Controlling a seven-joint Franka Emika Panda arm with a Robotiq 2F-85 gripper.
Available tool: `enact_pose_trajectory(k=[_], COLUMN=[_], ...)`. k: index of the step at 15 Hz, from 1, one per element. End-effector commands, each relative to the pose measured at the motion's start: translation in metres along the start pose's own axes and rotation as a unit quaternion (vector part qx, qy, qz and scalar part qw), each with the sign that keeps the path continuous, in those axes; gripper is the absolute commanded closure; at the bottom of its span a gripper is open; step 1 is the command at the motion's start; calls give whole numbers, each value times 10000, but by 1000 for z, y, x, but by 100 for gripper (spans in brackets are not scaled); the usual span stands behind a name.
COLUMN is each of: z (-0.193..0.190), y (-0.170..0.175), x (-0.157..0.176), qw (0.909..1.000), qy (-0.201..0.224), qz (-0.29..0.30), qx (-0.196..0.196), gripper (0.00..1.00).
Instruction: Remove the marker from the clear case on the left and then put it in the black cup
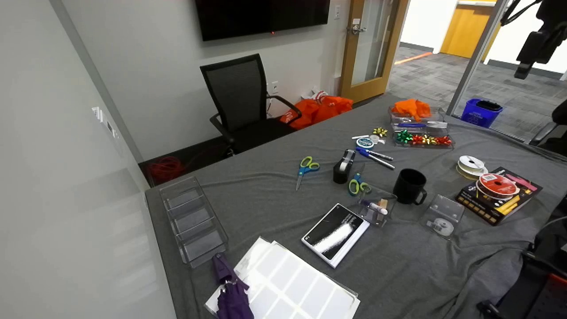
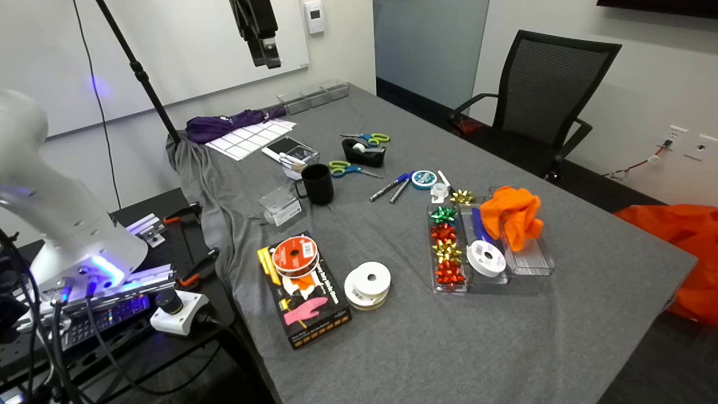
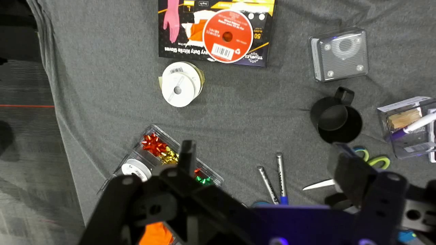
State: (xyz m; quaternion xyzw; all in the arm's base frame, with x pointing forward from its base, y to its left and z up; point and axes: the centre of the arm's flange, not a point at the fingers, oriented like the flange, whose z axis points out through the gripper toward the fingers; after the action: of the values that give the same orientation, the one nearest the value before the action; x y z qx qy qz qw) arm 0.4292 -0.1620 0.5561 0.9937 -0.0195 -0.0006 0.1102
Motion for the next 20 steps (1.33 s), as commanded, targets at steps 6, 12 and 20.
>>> enact_pose_trajectory(k=[6,12,20], z=[10,33,83], y=[-11,-41,-104], x=[8,43,82], qw=[9997,9954,9779], qy=[16,-218,-586], qz=[225,899,1460], qx=[42,267,1379], gripper=[0,0,0])
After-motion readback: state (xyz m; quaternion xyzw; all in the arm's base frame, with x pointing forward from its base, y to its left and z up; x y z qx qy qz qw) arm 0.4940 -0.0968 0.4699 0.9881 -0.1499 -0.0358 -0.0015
